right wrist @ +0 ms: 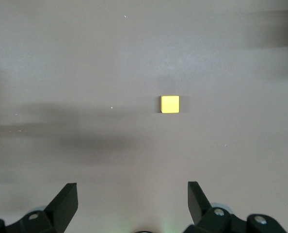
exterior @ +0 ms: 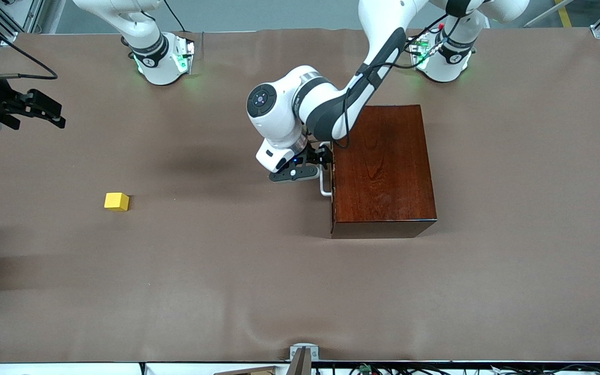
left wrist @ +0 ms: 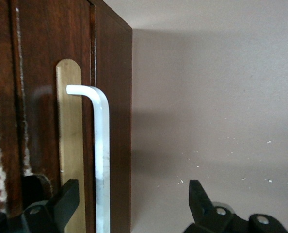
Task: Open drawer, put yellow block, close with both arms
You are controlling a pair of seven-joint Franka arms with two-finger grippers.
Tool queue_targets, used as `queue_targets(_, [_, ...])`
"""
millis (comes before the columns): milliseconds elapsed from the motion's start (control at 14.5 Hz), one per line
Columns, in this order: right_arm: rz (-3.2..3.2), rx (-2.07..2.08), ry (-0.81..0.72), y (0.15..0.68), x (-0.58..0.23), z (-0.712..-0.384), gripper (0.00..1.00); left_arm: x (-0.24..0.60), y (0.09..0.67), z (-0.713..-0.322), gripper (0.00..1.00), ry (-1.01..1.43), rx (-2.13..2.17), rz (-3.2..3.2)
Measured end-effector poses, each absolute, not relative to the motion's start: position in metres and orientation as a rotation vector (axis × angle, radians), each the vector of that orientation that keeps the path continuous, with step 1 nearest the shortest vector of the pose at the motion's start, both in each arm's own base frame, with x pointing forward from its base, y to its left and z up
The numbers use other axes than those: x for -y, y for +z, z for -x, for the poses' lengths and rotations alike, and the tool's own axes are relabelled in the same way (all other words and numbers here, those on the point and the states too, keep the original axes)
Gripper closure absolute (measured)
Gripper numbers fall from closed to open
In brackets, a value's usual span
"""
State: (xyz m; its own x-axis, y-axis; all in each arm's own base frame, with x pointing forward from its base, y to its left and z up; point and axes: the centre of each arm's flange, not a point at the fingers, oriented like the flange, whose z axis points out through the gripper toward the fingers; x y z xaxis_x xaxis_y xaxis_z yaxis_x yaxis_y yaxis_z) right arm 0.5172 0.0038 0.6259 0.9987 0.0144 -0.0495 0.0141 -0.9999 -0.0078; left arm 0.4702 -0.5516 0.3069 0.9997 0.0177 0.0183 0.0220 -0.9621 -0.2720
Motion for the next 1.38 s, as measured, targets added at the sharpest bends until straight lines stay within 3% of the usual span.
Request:
queue_targets(552, [3.133,0.023,0.084,0.626,-0.004,-0.517,0.00,0.559,0.287,-0.469,0.00,-0.036,0.010,2.878])
queue_targets(1379, [3.132,0.012,0.080,0.626,-0.001,-0.517,0.00,0.599,0.291,-0.449,0.00,-0.243,0.141,3.001])
